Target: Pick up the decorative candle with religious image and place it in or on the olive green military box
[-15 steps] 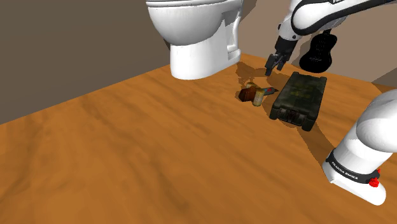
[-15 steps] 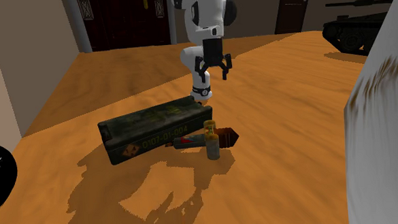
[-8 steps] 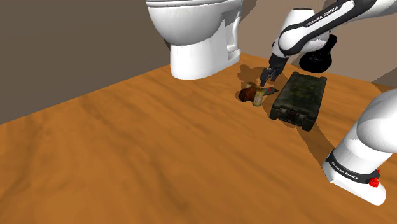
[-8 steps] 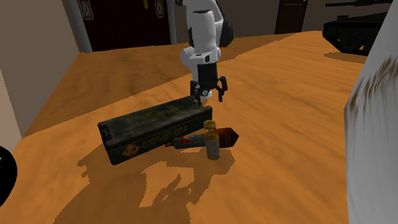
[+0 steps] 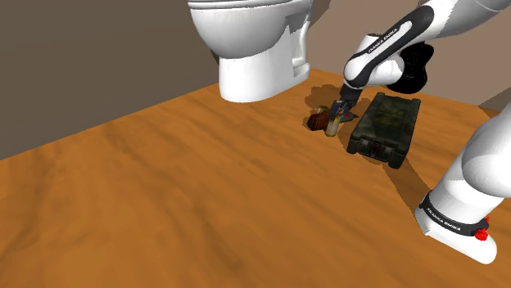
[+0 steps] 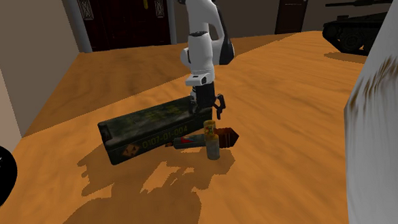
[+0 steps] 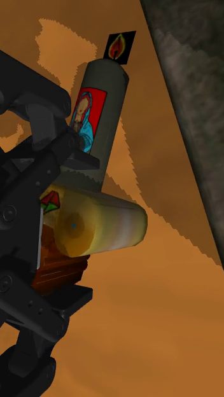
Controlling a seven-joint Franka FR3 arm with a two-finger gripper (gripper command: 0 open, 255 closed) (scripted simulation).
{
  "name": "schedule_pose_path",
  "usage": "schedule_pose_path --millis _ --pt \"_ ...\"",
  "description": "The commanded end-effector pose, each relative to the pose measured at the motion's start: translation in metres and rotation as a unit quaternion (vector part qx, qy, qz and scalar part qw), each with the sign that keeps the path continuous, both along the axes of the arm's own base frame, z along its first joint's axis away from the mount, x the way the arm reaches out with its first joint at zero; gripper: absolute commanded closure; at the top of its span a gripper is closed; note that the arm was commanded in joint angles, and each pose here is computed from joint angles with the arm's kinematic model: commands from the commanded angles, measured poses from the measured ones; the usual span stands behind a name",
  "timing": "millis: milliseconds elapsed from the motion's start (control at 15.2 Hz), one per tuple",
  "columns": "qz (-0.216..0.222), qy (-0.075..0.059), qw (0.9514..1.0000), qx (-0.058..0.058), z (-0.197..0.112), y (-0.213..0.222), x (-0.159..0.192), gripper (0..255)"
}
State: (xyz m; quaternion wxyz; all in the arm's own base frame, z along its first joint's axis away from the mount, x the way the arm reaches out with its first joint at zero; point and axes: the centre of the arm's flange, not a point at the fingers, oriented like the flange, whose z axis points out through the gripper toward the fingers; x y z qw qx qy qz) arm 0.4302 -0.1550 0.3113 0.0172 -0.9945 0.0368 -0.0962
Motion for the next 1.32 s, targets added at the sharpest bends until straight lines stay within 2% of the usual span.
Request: schedule_pose_path --millis 0,198,660,726,1254 --pt "0.000 0.000 1.0000 0.000 -0.010 0.000 0.000 0" --pt "0.000 0.000 1.0000 0.000 -0.024 0.000 0.003 0" --pt "0.000 0.000 1.0000 0.000 -0.024 0.000 0.003 0" --pt "0.000 0.000 1.0000 0.000 -0.024 0.000 0.003 255" --pt "0.000 0.000 1.0000 0.000 -0.024 0.000 0.003 255"
